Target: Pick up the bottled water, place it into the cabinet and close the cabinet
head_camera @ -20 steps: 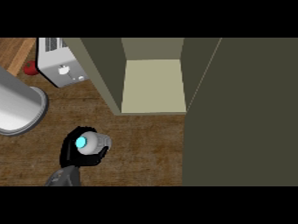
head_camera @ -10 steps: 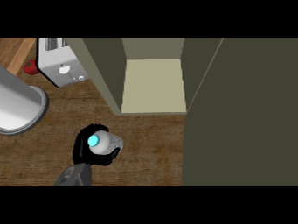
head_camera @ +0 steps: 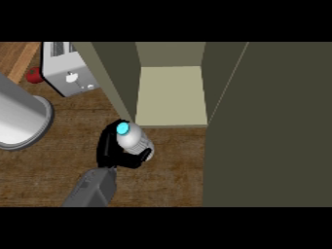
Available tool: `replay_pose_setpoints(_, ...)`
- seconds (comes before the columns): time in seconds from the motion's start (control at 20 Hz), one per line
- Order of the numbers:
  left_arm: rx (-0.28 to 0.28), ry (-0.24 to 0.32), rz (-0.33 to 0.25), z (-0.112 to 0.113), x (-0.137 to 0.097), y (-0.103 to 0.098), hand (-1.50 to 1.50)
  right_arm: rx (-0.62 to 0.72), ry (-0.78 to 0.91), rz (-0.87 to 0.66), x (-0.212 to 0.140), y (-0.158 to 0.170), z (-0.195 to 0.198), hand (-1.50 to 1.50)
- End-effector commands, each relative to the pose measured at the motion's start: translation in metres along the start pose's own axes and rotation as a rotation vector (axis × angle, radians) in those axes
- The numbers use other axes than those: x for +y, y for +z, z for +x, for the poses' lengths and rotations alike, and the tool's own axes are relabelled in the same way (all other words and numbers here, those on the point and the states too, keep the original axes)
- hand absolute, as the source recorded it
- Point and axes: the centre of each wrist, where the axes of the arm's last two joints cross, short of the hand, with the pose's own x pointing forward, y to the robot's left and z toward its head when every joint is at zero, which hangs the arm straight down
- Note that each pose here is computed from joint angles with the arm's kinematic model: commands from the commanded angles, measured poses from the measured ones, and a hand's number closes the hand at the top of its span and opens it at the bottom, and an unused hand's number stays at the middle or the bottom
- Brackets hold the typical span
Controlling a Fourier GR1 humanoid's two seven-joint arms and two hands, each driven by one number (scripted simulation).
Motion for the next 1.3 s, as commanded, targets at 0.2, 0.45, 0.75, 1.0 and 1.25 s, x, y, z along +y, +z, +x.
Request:
replay_pose_setpoints(0.2,-0.047,-0.119,-0.038,0.044,-0.079,-0.04,1.5,-0.055,-0.041,-0.021,-0.004,-0.008,0.003,-1.5)
replay_pose_setpoints(0.45,-0.026,-0.181,-0.011,0.064,-0.112,-0.07,1.5,-0.061,-0.032,-0.039,0.005,-0.008,0.021,-1.5)
replay_pose_setpoints(0.75,0.01,-0.294,0.037,0.076,-0.138,-0.102,1.5,-0.074,-0.035,-0.026,-0.005,-0.007,-0.005,-1.5)
replay_pose_setpoints(1.0,0.018,-0.316,0.081,0.085,-0.137,-0.13,1.5,-0.09,-0.02,-0.034,-0.029,-0.007,-0.001,-1.5)
replay_pose_setpoints(1.25,0.016,-0.488,0.085,0.086,-0.112,-0.147,1.5,-0.076,-0.012,-0.003,-0.019,-0.003,0.004,-1.5)
